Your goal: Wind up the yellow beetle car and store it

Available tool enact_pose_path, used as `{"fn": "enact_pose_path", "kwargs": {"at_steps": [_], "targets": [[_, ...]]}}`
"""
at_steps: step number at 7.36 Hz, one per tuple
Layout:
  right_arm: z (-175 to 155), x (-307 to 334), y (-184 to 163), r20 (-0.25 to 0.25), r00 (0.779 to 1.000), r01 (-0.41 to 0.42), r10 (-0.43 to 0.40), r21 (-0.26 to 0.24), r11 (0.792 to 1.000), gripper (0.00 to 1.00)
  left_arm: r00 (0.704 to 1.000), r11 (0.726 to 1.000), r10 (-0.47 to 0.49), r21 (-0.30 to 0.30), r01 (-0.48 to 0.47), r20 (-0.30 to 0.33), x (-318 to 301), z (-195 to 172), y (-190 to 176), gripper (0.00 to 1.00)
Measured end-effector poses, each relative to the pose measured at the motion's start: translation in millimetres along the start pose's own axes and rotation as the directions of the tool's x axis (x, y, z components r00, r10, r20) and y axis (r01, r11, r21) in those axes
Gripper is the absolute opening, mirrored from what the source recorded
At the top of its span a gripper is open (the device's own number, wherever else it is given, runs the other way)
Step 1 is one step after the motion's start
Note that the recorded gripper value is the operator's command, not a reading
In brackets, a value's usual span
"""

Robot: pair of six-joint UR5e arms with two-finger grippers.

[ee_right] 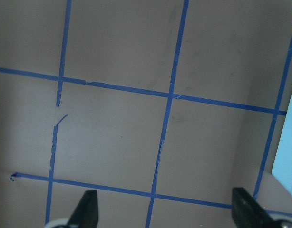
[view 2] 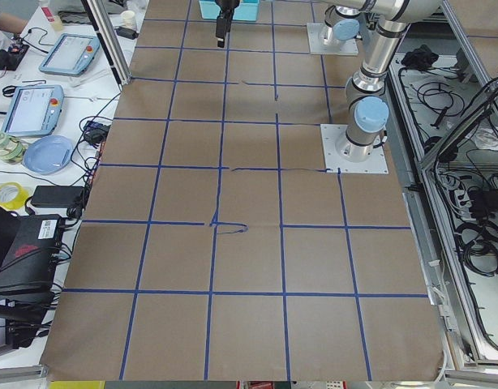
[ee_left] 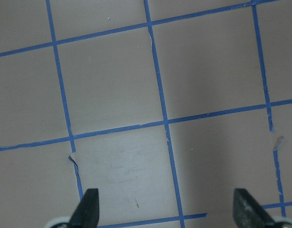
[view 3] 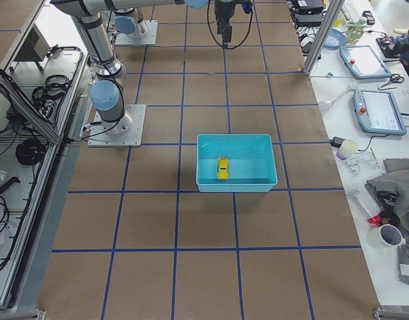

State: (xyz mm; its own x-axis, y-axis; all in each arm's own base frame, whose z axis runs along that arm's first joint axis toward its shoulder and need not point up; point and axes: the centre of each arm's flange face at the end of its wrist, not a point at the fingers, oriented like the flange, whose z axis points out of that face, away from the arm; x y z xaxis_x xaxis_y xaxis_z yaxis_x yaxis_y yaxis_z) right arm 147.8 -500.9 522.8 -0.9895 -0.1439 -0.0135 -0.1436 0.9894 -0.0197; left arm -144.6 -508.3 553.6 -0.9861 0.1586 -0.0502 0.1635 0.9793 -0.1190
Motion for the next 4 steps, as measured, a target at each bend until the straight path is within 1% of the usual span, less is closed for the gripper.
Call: {"fn": "enact_pose_path", "kwargs": {"at_steps": [1,2,4], "targets": [[-0.4,0.5,-3.7,-0.008,1.0,-0.028,0.028,0.022,0.999,1.0,1.0,1.0,-0.003,0.0,0.003,-0.007,-0.5,0.6,-0.2,1.0],[-0.5,1.2,-5.4,-0.013,0.999,-0.047,0.047,0.032,0.998,1.0,1.0,1.0,-0.006,-0.001,0.006,-0.01,-1.1,1.2,-0.2,1.0],[0.7,1.7,-5.7,-0.015,0.993,-0.113,0.114,0.031,0.993,1.0,1.0,1.0,-0.012,-0.004,0.012,-0.011,-4.9,3.0,-0.5,1.0]]}}
